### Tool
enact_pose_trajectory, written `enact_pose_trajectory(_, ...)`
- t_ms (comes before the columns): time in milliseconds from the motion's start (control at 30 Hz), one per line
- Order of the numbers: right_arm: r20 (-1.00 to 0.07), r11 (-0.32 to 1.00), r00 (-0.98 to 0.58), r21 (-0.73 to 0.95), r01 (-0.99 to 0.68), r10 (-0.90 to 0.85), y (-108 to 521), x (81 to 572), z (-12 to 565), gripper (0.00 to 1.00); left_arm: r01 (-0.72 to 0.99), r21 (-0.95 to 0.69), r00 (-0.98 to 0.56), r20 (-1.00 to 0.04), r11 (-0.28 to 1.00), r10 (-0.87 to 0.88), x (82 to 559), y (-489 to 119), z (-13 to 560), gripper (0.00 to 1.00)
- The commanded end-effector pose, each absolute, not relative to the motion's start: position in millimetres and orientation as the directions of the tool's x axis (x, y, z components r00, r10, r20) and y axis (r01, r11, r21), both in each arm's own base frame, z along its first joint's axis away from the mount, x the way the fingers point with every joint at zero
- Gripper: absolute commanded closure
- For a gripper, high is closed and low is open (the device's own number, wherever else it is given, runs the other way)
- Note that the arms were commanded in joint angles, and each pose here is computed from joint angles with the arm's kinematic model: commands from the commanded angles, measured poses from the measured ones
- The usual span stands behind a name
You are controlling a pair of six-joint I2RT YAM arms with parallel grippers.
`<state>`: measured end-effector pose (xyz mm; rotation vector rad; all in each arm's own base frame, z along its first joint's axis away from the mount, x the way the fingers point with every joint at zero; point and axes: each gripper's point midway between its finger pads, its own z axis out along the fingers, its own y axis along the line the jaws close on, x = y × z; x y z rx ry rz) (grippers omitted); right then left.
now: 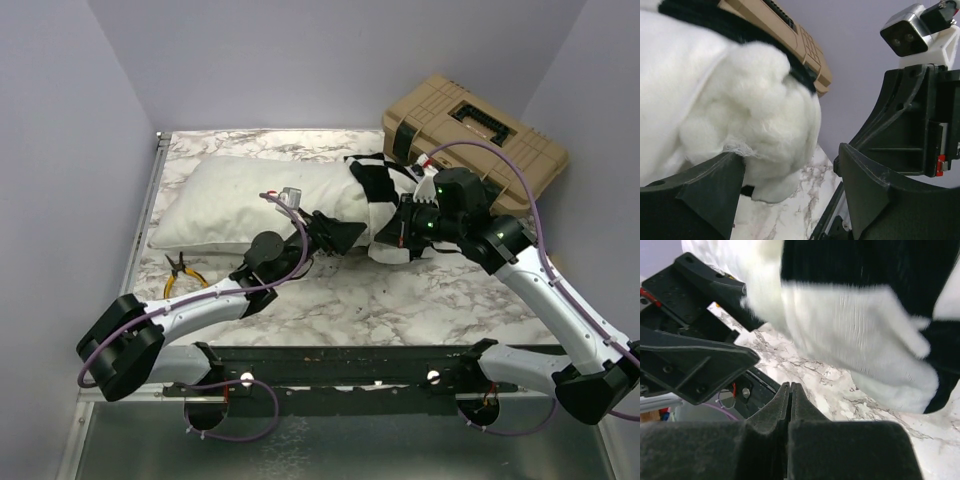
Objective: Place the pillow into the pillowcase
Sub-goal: Stuff the pillow into the pillowcase.
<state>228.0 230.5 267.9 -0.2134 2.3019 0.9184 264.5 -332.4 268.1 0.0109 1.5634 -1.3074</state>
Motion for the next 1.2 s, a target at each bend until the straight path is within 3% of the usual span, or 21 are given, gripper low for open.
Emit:
enact_pose_trajectory(0, -0.622, 0.788, -0.782, 0.505, -0.353, 0.049, 221.2, 228.9, 254.8, 1.00, 0.597, -0.664, -0.416, -0.736, 0.450, -0.534, 265.2, -320.7, 263.2, 0.26)
enact_pose_trajectory(67, -0.643, 0.798, -0.763, 0.491, -0.349, 0.062, 216.6, 231.0, 259.5, 0.96, 0.588, -0.667, -0.423, -0.735, 0.457, -0.530, 267.5, -321.3, 259.4, 0.28)
enact_pose_trajectory(167, -0.684, 0.798, -0.725, 0.483, -0.360, 0.086, 211.5, 231.6, 269.8, 0.59, 0.558, -0.683, -0.442, -0.725, 0.471, -0.529, 274.8, -325.5, 249.2, 0.33)
enact_pose_trajectory(233, -0.685, 0.809, -0.724, 0.469, -0.353, 0.081, 208.0, 231.6, 267.1, 0.43, 0.549, -0.694, -0.469, -0.717, 0.466, -0.515, 277.8, -333.4, 241.8, 0.38)
enact_pose_trajectory(300, -0.670, 0.822, -0.740, 0.454, -0.343, 0.061, 204.8, 228.8, 259.7, 0.36, 0.539, -0.700, -0.486, -0.713, 0.468, -0.506, 282.2, -340.3, 235.3, 0.43)
enact_pose_trajectory(467, -0.636, 0.850, -0.770, 0.429, -0.305, 0.045, 193.6, 219.0, 240.7, 0.34, 0.502, -0.700, -0.469, -0.713, 0.507, -0.521, 298.2, -343.3, 227.8, 0.62)
enact_pose_trajectory(667, -0.573, 0.835, -0.818, 0.472, -0.282, 0.048, 193.9, 199.5, 215.8, 0.36, 0.478, -0.702, -0.411, -0.710, 0.529, -0.572, 321.6, -347.8, 247.1, 0.75)
enact_pose_trajectory(933, -0.436, 0.766, -0.868, 0.634, -0.109, 0.238, 199.7, 178.2, 169.3, 0.20, 0.408, -0.730, -0.396, -0.683, 0.549, -0.614, 352.2, -361.6, 246.3, 0.77)
enact_pose_trajectory(1167, -0.483, 0.692, -0.715, 0.722, 0.001, 0.505, 193.1, 217.5, 159.6, 0.16, 0.387, -0.749, -0.391, -0.662, 0.538, -0.640, 366.2, -362.3, 255.1, 0.77)
